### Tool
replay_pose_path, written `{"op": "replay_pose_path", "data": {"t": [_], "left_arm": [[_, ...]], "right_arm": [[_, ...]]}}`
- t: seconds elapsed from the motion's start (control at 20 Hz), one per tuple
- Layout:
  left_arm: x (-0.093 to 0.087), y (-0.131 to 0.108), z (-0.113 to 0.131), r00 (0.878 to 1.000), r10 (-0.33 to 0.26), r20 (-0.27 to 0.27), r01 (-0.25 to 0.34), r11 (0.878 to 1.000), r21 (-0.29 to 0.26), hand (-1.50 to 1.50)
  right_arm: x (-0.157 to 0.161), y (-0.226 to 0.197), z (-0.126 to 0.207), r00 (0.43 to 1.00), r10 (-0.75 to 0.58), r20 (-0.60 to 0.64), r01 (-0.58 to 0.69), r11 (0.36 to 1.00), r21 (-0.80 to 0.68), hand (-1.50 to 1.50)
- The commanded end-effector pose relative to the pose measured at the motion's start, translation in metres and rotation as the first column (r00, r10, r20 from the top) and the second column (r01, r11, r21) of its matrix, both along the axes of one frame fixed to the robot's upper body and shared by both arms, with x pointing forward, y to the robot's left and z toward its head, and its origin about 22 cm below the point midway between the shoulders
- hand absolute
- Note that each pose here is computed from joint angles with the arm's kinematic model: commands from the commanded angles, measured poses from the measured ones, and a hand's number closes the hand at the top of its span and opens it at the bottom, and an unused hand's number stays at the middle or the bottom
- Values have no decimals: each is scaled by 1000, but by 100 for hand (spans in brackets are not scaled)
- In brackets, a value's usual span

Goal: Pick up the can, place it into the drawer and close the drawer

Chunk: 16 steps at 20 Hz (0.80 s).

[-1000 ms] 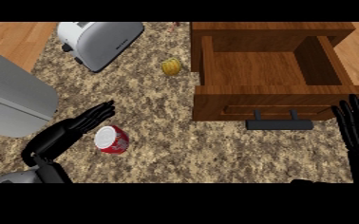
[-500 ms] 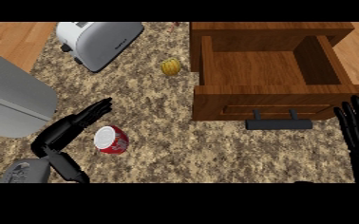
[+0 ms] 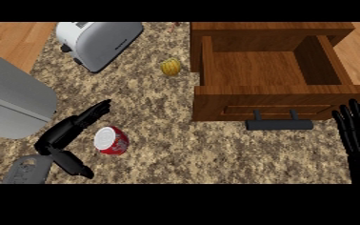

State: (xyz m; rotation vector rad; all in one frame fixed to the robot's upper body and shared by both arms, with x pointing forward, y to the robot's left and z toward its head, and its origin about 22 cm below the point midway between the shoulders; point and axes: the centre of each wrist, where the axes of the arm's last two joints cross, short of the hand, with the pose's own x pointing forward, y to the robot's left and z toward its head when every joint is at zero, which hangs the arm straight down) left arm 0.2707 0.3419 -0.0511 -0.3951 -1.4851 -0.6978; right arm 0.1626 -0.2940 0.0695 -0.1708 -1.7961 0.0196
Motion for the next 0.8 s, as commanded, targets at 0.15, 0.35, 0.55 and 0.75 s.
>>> {"op": "replay_pose_path", "data": {"t": [0.15, 0.35, 0.55, 0.75], "left_arm": [[5, 7, -25, 998, -70, -6, 70, 995, -67, -150], [14, 2, -28, 998, -42, -39, 39, 997, -72, -150], [15, -3, -33, 997, -67, -43, 64, 995, -76, -150], [22, 1, -32, 998, -51, -36, 47, 993, -106, -150]], "right_arm": [[7, -5, -13, 1000, -10, 17, 11, 1000, -7, -150], [-11, -11, 16, 1000, 9, 12, -9, 1000, -18, -150], [5, -3, 19, 1000, -3, 10, 2, 1000, 18, -150], [0, -10, 19, 1000, 0, 2, 0, 1000, -1, -150]]}}
